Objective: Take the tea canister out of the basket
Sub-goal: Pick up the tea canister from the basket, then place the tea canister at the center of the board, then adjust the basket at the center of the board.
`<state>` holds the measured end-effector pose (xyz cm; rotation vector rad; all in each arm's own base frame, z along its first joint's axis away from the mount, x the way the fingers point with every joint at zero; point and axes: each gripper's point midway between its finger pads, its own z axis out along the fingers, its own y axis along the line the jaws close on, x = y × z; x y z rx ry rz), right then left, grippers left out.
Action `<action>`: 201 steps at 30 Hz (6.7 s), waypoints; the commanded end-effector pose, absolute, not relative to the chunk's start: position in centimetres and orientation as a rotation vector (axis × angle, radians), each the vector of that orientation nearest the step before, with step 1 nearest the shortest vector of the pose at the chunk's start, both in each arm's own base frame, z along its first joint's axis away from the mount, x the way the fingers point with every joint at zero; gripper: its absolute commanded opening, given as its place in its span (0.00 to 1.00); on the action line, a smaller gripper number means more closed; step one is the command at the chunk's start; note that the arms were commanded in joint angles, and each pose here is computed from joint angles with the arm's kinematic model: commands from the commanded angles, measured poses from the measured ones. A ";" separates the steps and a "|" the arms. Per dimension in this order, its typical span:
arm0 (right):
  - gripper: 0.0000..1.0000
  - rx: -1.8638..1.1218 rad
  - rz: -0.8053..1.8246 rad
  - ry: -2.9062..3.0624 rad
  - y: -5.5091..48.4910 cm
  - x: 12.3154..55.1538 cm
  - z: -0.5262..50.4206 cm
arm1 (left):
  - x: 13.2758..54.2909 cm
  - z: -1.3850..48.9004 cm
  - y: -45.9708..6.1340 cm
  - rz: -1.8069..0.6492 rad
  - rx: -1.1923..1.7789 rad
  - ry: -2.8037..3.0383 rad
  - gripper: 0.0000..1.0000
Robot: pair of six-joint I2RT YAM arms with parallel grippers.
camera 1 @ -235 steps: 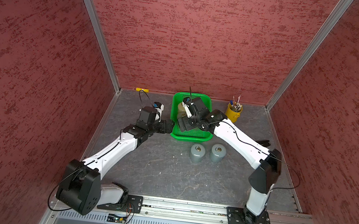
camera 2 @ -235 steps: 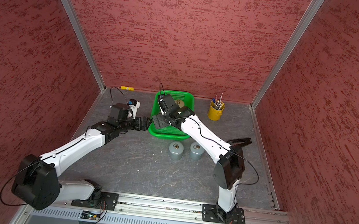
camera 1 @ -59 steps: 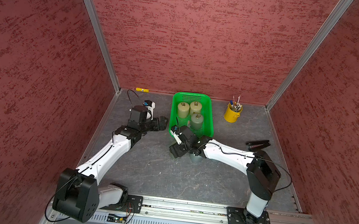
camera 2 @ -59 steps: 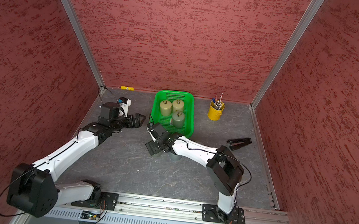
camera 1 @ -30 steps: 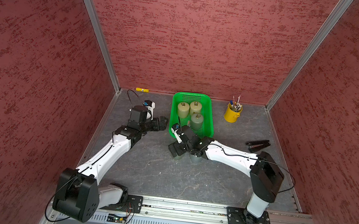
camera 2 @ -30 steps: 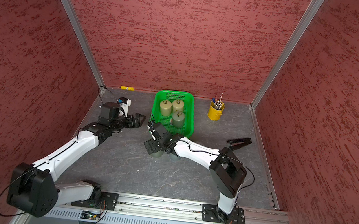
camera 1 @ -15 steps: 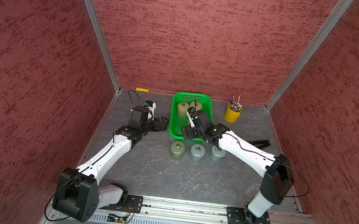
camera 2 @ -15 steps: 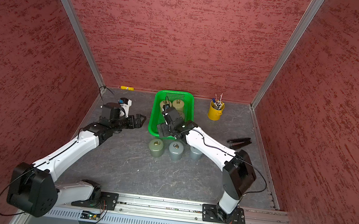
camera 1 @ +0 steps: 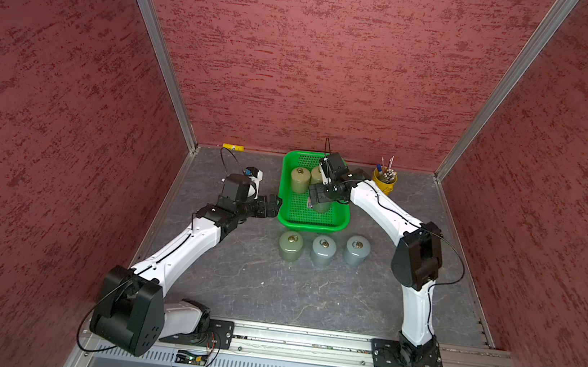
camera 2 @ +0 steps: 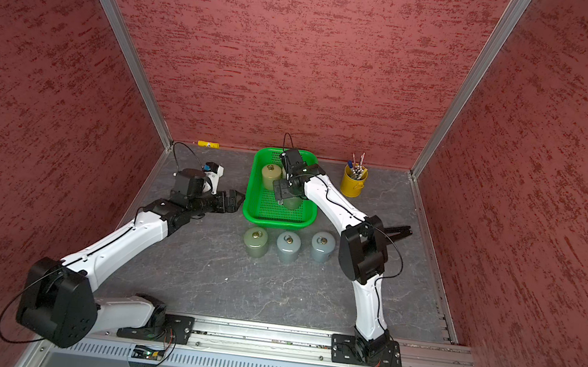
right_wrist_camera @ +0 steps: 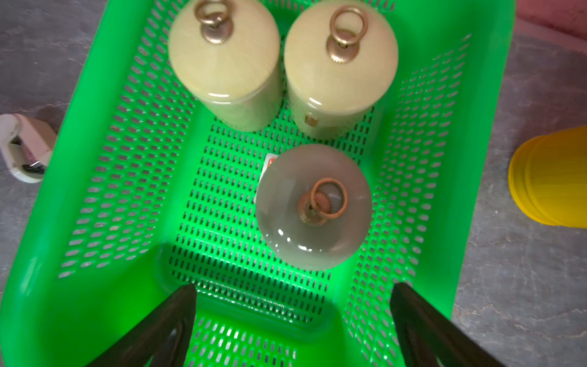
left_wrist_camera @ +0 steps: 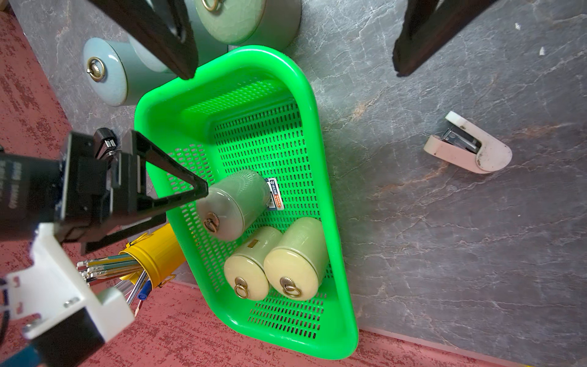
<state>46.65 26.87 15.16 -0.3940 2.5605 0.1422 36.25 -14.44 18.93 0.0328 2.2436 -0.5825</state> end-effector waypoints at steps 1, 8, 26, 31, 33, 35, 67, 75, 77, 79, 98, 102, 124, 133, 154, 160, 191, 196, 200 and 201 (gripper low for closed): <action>0.99 -0.421 0.161 2.577 27.2 47.2 15.6 | 36.8 19.8 -14.8 -0.589 0.046 2.228 1.00; 0.99 -0.429 0.133 2.604 27.8 48.8 13.8 | 37.1 19.4 -14.9 -0.595 0.038 2.247 1.00; 0.99 -0.393 0.030 2.617 26.6 51.7 11.0 | 37.2 18.4 -14.7 -0.567 0.042 2.272 1.00; 0.99 -0.385 0.036 2.626 26.4 51.9 10.5 | 37.3 18.3 -14.7 -0.563 0.040 2.273 1.00; 0.99 -0.384 0.037 2.635 26.2 51.9 10.3 | 37.3 18.2 -14.7 -0.562 0.040 2.275 1.00; 0.99 -0.384 0.039 2.645 26.1 51.7 9.9 | 37.2 18.1 -14.7 -0.565 0.042 2.276 1.00; 0.74 -0.388 0.102 2.676 26.5 51.0 8.8 | 36.9 18.8 -14.6 -0.561 0.044 2.263 1.00; 0.46 -0.374 0.171 2.630 26.5 49.9 12.0 | 36.8 19.2 -14.6 -0.566 0.044 2.257 1.00; 0.42 -0.368 0.203 2.606 26.5 49.4 13.5 | 36.7 19.4 -14.6 -0.568 0.044 2.251 1.00; 0.35 -0.365 0.223 2.592 26.4 48.9 14.6 | 36.7 19.6 -14.6 -0.572 0.043 2.247 1.00; 0.00 -0.418 0.266 2.370 23.8 38.8 26.3 | 35.9 20.3 -15.0 -0.569 0.058 2.234 1.00; 0.00 -0.435 0.238 2.362 22.4 34.5 26.9 | 35.8 20.4 -15.1 -0.573 0.060 2.230 1.00; 0.00 -0.266 0.296 2.589 17.1 20.0 17.7 | 35.2 20.7 -16.1 -0.590 0.072 2.222 1.00; 0.00 -0.146 0.048 2.774 14.3 18.6 11.1 | 35.5 20.3 -16.4 -0.597 0.079 2.231 1.00; 0.19 -0.117 0.068 2.764 15.3 19.5 8.3 | 35.4 19.5 -16.1 -0.577 0.071 2.242 1.00; 0.42 -0.113 0.047 2.775 14.9 19.3 7.7 | 35.3 19.4 -16.0 -0.574 0.069 2.245 1.00; 0.99 -0.115 -0.078 2.547 12.9 22.2 17.6 | 36.8 19.6 -16.1 -0.603 0.063 2.250 1.00; 0.99 -0.283 -0.032 2.461 15.8 25.7 21.2 | 37.1 19.7 -15.9 -0.611 0.062 2.253 1.00; 0.99 -0.535 0.128 2.482 20.2 28.9 21.7 | 37.2 19.7 -15.7 -0.603 0.067 2.257 1.00; 0.99 -0.588 0.146 2.484 20.9 30.1 21.5 | 37.1 19.7 -15.7 -0.601 0.067 2.254 1.00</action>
